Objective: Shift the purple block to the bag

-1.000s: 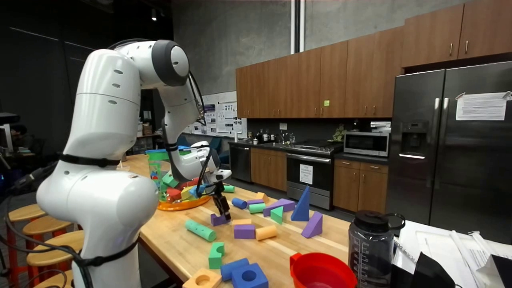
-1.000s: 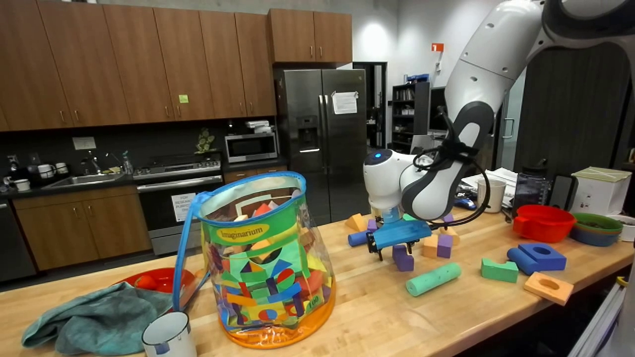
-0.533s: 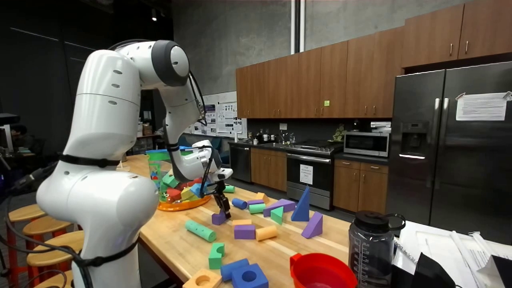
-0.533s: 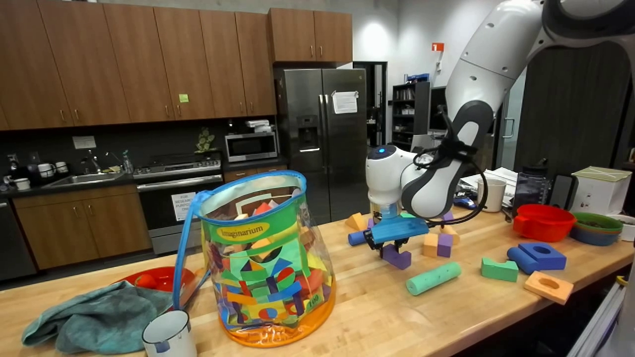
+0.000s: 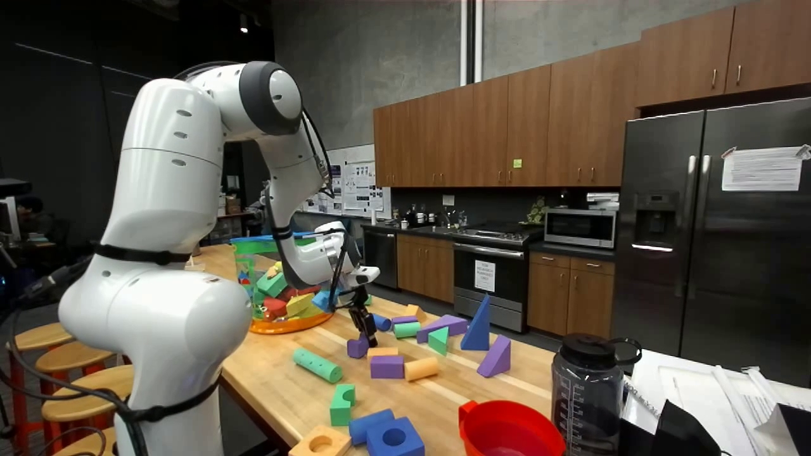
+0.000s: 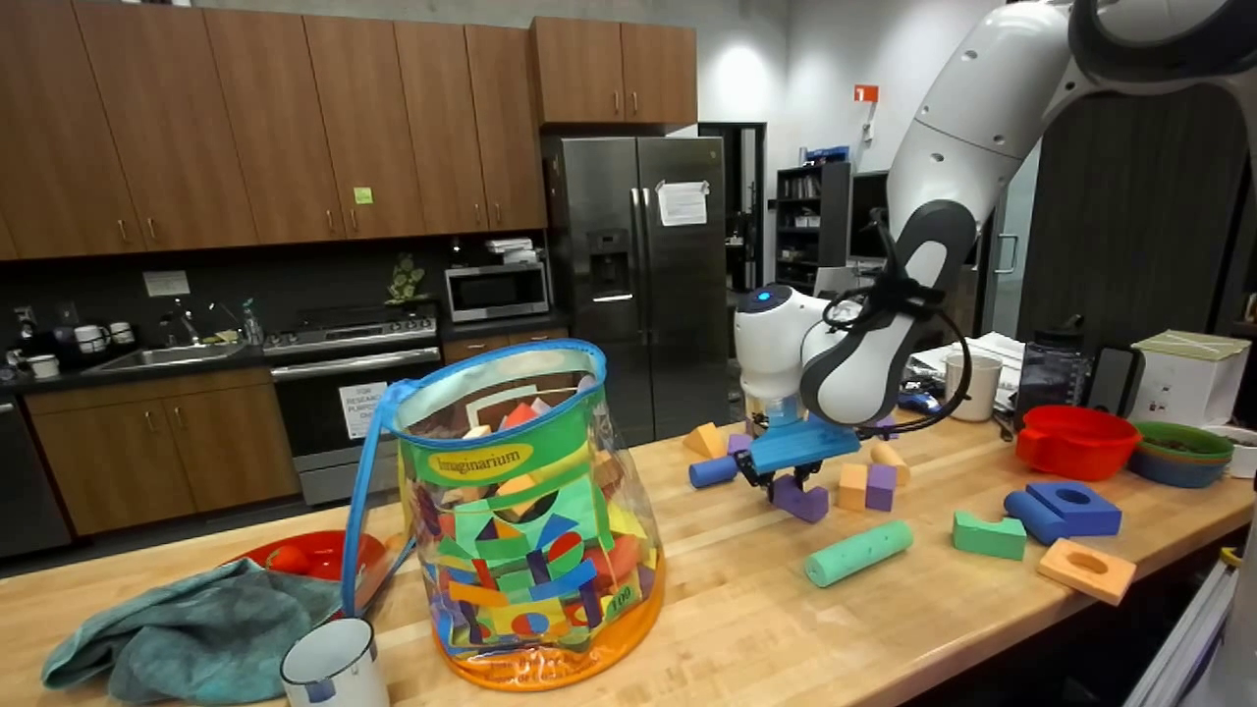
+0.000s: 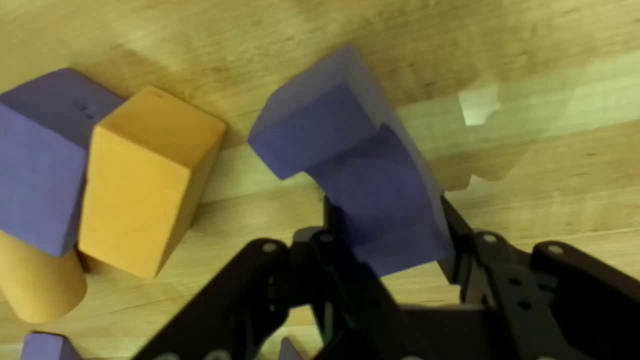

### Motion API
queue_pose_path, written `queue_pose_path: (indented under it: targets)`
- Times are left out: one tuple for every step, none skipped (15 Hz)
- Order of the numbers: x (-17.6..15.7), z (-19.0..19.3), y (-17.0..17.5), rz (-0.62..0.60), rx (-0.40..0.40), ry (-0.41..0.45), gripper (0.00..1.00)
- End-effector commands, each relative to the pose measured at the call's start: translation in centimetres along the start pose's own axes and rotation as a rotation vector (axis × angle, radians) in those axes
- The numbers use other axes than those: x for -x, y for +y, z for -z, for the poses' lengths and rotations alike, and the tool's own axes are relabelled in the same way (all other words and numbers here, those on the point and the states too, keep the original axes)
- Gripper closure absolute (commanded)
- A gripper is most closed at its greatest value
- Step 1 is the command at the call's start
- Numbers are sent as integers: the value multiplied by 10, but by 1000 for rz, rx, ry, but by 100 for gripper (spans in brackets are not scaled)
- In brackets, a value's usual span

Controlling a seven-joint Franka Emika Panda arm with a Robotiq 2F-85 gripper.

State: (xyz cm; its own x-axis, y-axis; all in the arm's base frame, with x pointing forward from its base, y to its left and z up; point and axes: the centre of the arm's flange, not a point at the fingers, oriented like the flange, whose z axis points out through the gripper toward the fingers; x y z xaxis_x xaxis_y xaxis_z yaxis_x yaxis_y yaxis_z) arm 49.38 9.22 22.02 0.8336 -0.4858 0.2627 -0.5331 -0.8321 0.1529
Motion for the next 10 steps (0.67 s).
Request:
queue_pose_path:
  targets:
    - [-6, 23, 36, 49, 81, -19, 81]
    - [-6, 27, 42, 67, 95, -21, 81]
    - [22, 73, 9, 60, 102, -37, 81]
    - [25, 82, 7, 73, 107, -44, 81]
    - [33, 97, 0, 84, 108, -52, 81]
    - [40, 117, -8, 94, 80, -47, 81]
    - [50, 139, -16, 104, 46, -50, 81]
    - [60, 164, -27, 113, 1, -47, 81]
    - [75, 187, -39, 122, -41, -47, 81]
    - [85, 211, -45, 124, -81, -34, 81]
